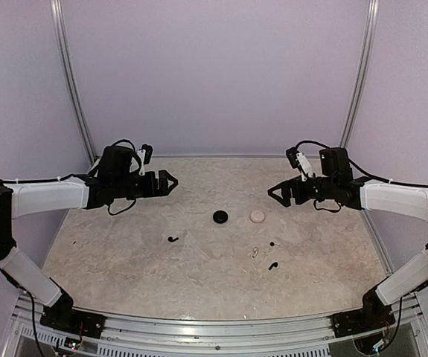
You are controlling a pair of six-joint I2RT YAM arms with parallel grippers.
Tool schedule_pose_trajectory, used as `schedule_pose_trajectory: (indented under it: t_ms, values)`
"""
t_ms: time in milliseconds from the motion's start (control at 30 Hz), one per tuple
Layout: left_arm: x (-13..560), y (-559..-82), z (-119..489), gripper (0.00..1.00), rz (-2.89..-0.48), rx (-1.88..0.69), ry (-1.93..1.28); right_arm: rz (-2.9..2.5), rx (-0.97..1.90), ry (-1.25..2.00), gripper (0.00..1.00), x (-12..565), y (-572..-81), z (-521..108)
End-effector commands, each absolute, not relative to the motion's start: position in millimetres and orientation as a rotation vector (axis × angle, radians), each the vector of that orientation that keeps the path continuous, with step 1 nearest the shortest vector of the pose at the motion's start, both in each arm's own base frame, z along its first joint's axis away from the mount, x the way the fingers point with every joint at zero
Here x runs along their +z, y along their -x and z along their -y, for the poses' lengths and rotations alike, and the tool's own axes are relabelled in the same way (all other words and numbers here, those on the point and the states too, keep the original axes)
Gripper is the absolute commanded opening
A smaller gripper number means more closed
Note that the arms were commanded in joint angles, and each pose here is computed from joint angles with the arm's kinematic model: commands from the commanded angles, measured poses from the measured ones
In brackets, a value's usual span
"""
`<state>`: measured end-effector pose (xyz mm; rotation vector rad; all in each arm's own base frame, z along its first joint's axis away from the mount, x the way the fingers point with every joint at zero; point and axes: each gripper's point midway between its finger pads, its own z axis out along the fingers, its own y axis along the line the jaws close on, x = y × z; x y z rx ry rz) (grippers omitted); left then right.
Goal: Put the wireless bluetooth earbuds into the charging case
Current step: Pick up the charging case from the center of the board.
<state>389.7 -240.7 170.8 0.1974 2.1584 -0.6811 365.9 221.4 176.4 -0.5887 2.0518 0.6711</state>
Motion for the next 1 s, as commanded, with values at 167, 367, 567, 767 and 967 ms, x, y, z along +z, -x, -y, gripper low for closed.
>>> schedule_pose_trajectory:
  t_ms: [167, 367, 567, 767, 967]
  values:
    - [193, -370, 263, 0.99, -2.050, -0.849, -0.304, -2.050, 0.698, 0.968, 1.00, 149, -360, -286]
    - [203, -362, 251, 0.99, -1.987, -0.924, -0.294, -2.052, 0.712, 1.141, 0.99, 118, -361, -330]
    - [211, -357, 238, 0.99, -1.937, -0.943, -0.258, -2.066, 0.702, 1.266, 0.94, 88, -364, -357]
    - [211, -349, 233, 0.99, -1.912, -0.957, -0.267, -2.086, 0.642, 1.347, 0.91, 63, -373, -373]
    - [217, -344, 227, 0.99, -1.878, -0.950, -0.262, -2.086, 0.574, 1.403, 0.85, 44, -383, -385]
